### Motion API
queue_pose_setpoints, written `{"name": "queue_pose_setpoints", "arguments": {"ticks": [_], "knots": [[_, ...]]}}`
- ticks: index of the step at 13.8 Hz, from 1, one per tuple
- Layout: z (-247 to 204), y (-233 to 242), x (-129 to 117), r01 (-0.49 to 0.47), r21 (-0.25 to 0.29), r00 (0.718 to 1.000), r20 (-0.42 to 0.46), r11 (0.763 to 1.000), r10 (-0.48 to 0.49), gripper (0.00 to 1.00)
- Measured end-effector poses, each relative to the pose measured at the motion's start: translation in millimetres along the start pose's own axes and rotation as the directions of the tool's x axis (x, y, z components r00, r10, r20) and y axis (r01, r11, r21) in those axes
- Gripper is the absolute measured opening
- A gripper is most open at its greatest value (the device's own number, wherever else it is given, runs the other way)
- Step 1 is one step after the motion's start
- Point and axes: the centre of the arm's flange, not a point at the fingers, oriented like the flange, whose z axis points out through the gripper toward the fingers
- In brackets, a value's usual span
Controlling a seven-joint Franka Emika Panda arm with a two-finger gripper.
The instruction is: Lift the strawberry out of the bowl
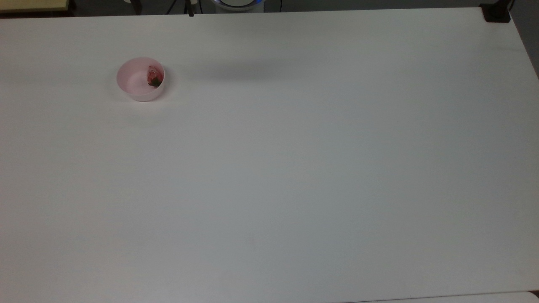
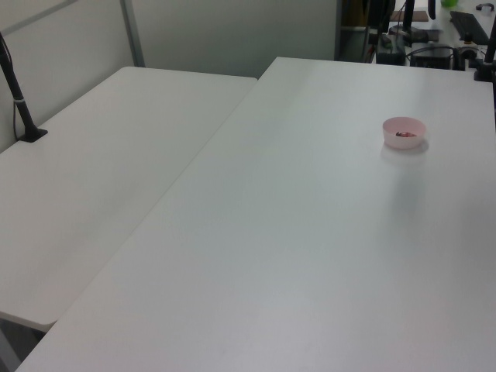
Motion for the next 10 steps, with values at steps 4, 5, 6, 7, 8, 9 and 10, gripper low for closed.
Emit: {"name": "queue_pose_setpoints", "arguments": {"ticks": [4,5,6,7,8,9,10], "knots": [[-0.3,1.5,-0.3,-0.003,0.000,1.000,-0.001,1.000,0.003,1.00],[-0.3,2.0,-0.3,-0.004,0.000,1.000,-0.001,1.000,0.004,1.00],[-0.3,2.3,-0.4,-0.004,0.000,1.000,-0.001,1.000,0.004,1.00],[-0.4,2.3,-0.4,-0.004,0.000,1.000,-0.001,1.000,0.004,1.00],[-0.4,2.4,-0.4,-0.004,0.000,1.000,-0.001,1.000,0.004,1.00],[-0.4,2.5,-0.4,-0.004,0.000,1.000,-0.001,1.000,0.004,1.00],[-0.4,2.6,-0.4,-0.005,0.000,1.000,-0.001,1.000,0.005,1.00]]}}
